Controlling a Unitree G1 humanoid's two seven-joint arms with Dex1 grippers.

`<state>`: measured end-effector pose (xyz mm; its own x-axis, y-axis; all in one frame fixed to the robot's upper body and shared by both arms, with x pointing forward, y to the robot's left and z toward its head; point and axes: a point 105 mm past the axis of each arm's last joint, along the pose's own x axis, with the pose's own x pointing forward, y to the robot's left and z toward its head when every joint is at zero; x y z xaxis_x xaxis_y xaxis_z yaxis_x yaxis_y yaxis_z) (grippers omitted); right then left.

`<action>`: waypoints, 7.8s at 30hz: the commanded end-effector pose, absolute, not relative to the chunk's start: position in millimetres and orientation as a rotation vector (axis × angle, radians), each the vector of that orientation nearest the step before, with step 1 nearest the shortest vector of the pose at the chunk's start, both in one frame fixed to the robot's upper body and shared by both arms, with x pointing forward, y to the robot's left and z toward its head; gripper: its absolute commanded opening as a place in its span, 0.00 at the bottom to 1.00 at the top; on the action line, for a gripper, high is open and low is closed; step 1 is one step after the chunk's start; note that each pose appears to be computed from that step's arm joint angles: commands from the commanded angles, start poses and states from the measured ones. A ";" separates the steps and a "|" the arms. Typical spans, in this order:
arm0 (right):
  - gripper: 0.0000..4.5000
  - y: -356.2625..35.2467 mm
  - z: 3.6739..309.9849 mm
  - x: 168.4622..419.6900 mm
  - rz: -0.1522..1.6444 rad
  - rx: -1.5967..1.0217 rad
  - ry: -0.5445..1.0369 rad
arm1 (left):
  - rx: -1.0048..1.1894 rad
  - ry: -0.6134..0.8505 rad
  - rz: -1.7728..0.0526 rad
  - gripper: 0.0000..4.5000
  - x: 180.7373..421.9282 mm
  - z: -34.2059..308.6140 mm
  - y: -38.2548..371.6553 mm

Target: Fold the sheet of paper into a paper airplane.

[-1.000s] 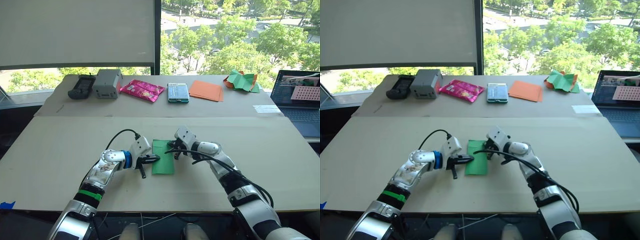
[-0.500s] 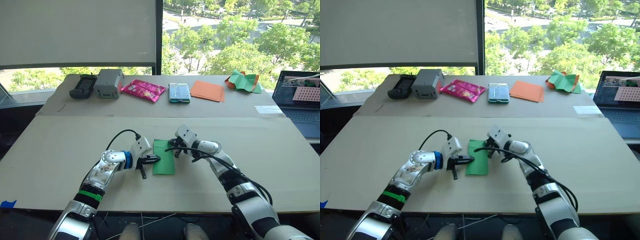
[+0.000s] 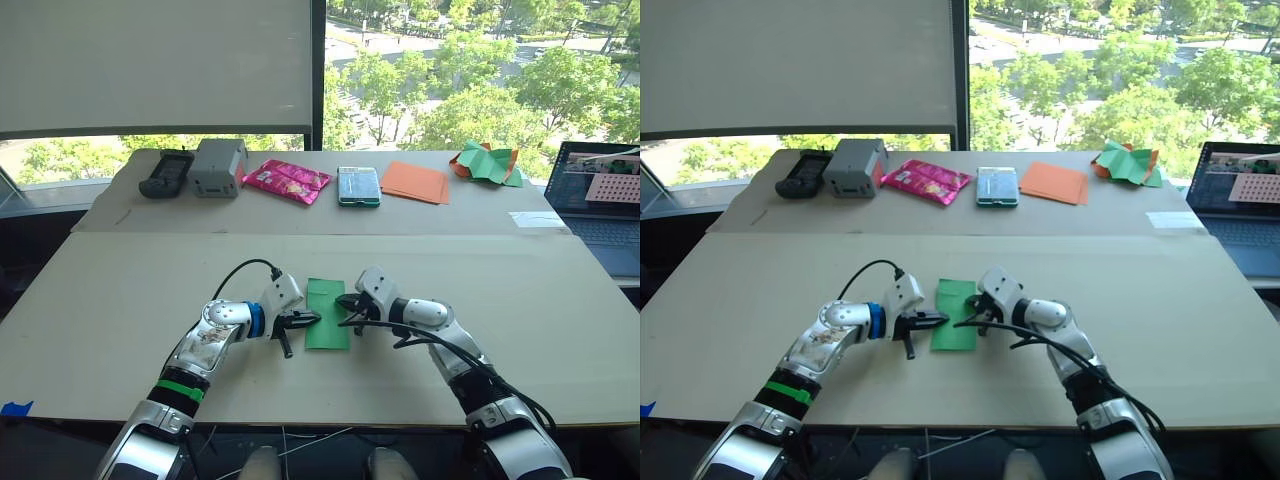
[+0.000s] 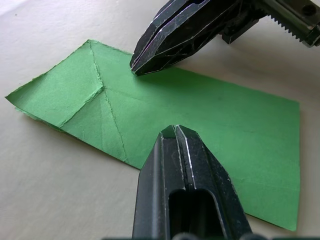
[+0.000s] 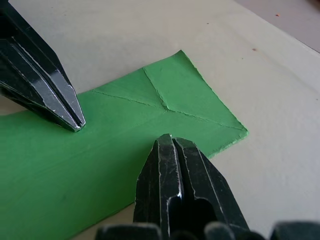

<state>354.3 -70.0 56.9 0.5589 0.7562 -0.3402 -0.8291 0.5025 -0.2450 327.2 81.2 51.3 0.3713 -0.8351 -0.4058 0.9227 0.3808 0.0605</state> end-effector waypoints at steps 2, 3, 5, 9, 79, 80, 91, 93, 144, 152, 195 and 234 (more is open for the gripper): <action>0.01 -72.0 29.1 334.9 1.019 -0.394 0.319 | 0.314 0.441 -1.138 0.00 321.6 28.8 88.8; 0.01 -71.8 27.8 332.5 1.024 -0.391 0.324 | 0.314 0.441 -1.138 0.00 321.6 28.6 88.5; 0.01 -71.7 26.3 329.3 1.029 -0.388 0.328 | 0.314 0.441 -1.139 0.00 321.9 28.5 88.2; 0.01 -72.1 22.6 324.1 1.035 -0.381 0.340 | 0.314 0.439 -1.141 0.00 322.4 28.9 87.7; 0.01 -90.2 121.5 274.7 0.969 -0.175 0.118 | 0.216 0.287 -1.101 0.00 329.1 96.5 108.0; 0.01 -90.6 120.8 275.0 0.964 -0.177 0.120 | 0.210 0.286 -1.104 0.00 329.8 95.5 105.0; 0.01 -98.9 142.3 281.5 0.922 -0.185 0.064 | 0.191 0.203 -1.225 0.00 339.7 105.1 44.0; 0.01 -96.6 152.0 285.0 0.921 -0.187 0.035 | 0.192 0.204 -1.243 0.00 340.4 103.2 36.8; 0.57 -148.2 92.7 342.6 0.483 -0.208 0.297 | 0.290 0.363 -1.181 0.00 326.5 39.8 62.6; 0.57 -151.4 75.8 345.8 0.431 0.145 0.430 | 0.290 0.359 -1.177 0.00 327.8 39.4 62.5; 0.01 -85.6 110.4 302.5 0.727 -0.451 0.111 | 0.226 0.344 -1.075 0.00 317.8 71.7 95.4; 0.01 -66.5 81.1 289.5 0.994 -0.927 0.085 | 0.290 0.282 -1.235 0.00 353.5 92.1 49.0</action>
